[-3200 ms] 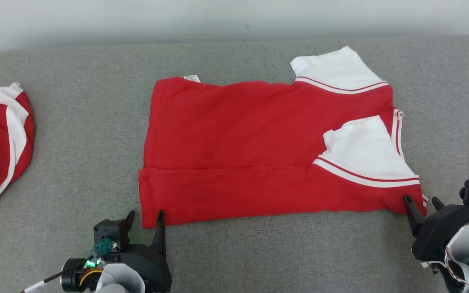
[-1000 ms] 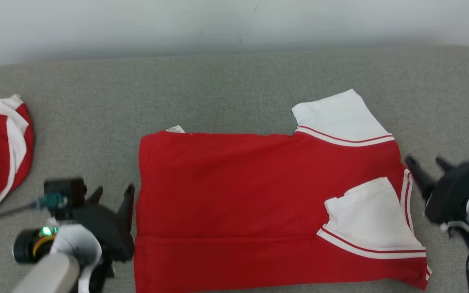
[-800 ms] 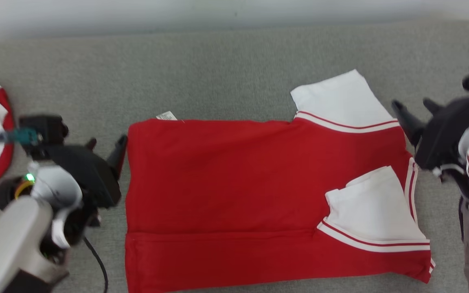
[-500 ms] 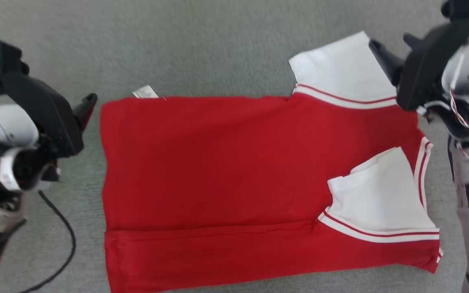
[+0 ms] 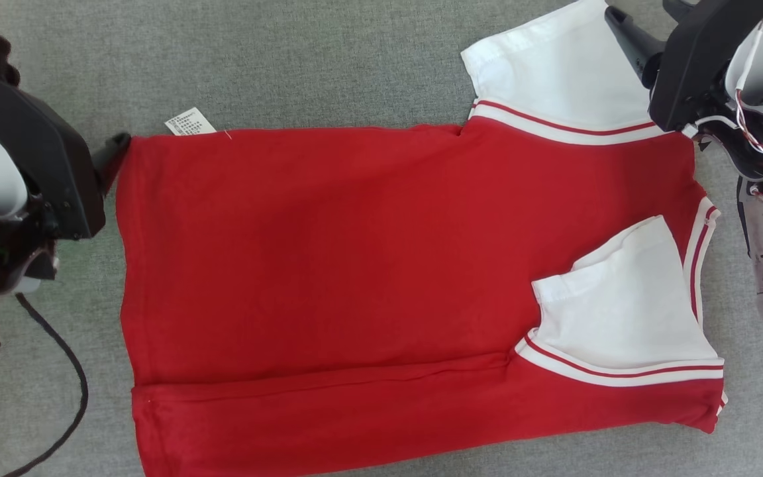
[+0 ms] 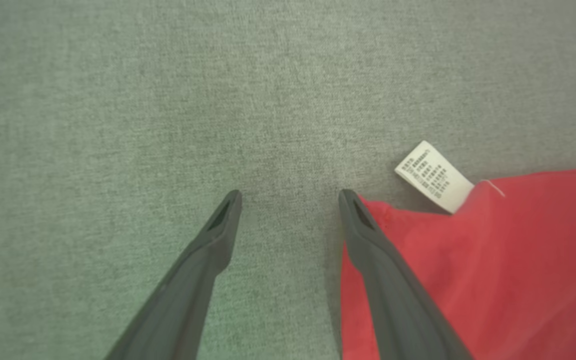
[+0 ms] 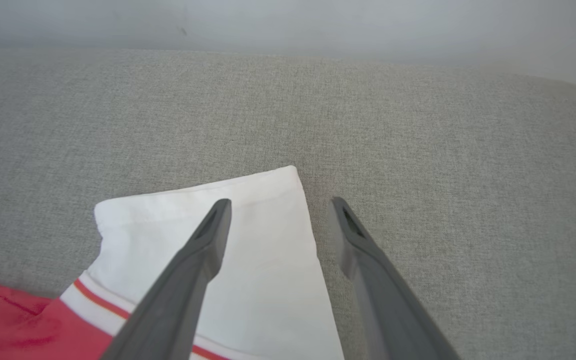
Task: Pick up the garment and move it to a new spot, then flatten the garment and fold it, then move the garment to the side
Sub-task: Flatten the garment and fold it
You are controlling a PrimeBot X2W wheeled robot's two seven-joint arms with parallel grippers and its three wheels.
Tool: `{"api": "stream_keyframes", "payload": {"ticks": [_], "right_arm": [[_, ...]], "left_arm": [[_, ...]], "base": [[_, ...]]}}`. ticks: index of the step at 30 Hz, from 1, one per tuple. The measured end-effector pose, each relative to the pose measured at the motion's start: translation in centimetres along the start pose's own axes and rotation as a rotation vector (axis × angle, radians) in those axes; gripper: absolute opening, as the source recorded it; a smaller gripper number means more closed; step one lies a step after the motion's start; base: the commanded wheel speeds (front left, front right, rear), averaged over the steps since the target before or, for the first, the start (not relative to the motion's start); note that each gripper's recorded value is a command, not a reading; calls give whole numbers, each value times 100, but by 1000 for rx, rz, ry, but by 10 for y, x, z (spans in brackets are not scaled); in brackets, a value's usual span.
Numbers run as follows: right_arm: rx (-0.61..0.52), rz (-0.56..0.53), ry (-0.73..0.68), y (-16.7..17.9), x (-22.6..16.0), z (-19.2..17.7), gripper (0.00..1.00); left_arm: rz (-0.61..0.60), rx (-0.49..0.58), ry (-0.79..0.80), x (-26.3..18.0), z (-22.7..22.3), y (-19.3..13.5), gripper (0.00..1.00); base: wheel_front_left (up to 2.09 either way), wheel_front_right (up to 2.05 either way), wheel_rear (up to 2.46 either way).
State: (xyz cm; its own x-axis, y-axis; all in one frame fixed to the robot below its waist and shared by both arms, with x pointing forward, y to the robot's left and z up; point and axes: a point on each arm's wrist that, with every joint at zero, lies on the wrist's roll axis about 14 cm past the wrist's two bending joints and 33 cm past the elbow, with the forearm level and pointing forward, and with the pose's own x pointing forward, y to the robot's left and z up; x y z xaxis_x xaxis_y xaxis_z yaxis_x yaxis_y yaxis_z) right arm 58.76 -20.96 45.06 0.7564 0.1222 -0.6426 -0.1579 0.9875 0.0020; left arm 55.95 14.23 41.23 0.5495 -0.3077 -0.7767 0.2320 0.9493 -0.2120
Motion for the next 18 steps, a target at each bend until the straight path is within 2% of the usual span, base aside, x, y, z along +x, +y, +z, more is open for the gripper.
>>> {"api": "stream_keyframes", "payload": {"ticks": [10, 13, 18], "right_arm": [[14, -19, -21, -8, -4, 2, 100], [17, -15, -37, -7, -7, 10, 100], [11, 2, -39, 1, -4, 12, 100]], "left_arm": [[-33, 2, -72, -26, 22, -13, 100], [-60, 7, -53, -37, 20, -23, 100], [-57, 8, 7, -31, 4, -24, 100]], "base": [[0, 0, 0], [0, 0, 0], [0, 0, 0]]}}
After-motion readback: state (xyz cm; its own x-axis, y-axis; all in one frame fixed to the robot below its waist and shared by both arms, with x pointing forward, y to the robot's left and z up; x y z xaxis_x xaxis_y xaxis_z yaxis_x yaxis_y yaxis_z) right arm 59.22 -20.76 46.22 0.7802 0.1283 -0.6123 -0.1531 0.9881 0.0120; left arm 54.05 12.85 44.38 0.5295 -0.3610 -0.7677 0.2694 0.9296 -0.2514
